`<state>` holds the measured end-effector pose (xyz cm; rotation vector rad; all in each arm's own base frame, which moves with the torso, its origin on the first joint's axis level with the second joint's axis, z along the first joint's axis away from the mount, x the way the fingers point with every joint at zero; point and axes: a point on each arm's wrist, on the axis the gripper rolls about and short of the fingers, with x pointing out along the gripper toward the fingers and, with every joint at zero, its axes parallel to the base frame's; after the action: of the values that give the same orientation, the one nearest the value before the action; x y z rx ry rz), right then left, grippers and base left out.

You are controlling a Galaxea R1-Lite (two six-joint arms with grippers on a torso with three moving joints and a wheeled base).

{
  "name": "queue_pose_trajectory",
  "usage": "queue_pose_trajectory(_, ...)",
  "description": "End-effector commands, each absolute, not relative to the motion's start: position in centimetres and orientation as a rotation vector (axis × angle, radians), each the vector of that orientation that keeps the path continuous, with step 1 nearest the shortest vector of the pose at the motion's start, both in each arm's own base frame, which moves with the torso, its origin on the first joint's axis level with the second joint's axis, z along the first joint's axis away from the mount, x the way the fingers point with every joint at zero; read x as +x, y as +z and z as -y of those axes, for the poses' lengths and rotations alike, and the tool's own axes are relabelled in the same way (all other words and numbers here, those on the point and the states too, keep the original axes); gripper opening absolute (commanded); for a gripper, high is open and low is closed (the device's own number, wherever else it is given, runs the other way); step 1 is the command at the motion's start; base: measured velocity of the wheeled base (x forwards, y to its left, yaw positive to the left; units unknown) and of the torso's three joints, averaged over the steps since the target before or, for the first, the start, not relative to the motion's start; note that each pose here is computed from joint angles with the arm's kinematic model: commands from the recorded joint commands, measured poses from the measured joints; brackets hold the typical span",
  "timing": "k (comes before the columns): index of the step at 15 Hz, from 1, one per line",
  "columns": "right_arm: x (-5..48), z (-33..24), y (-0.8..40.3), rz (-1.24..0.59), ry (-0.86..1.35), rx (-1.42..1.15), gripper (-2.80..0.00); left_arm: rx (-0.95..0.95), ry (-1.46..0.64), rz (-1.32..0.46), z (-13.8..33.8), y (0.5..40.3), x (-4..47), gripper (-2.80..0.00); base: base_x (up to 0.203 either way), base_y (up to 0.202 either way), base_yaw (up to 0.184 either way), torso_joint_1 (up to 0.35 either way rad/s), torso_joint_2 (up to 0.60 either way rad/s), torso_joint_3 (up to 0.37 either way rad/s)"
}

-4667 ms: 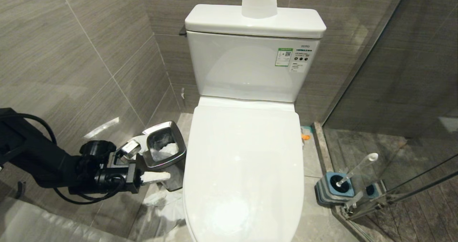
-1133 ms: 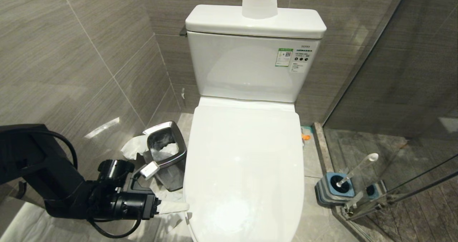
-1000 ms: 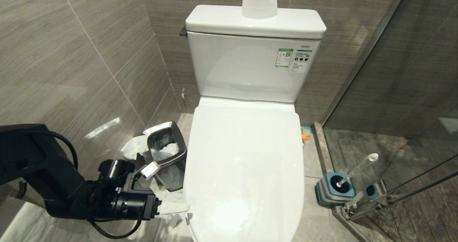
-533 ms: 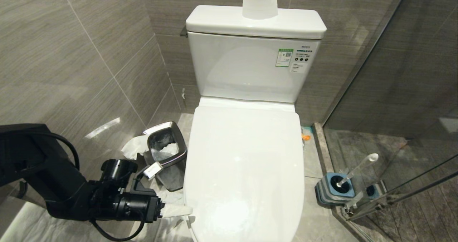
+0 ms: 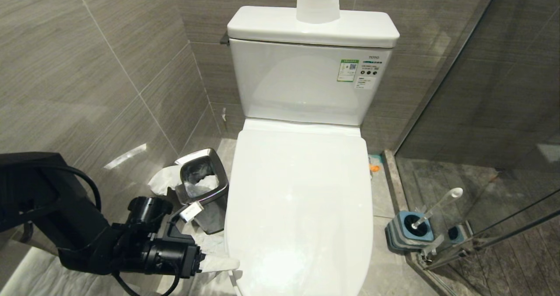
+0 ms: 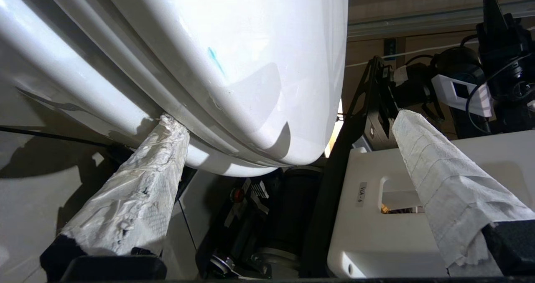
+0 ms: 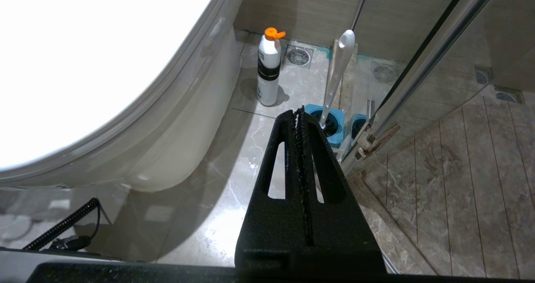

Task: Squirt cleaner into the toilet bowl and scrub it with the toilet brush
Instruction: Use the left hand to lift the toilet lid slightly

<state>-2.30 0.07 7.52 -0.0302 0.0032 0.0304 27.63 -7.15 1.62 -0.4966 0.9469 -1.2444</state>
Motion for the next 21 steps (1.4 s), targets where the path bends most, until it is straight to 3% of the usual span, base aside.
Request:
queue_pose_trajectory(1,-2.3,-0.1,7.5,-0.004,0.031,-0.031,-2.80,-0.523,-1.296,-0.927,7.2,2.1,27.5,0.00,0.000,0.000,0.000,0.000,0.00,0.000)
queue_pose_trajectory(21,-2.3,-0.1,7.5,-0.004,0.031,-0.031,-2.80,-0.478,-1.429,-0.745,7.5,6.0,27.6,0.00,0.000,0.000,0.000,0.000,0.00,0.000)
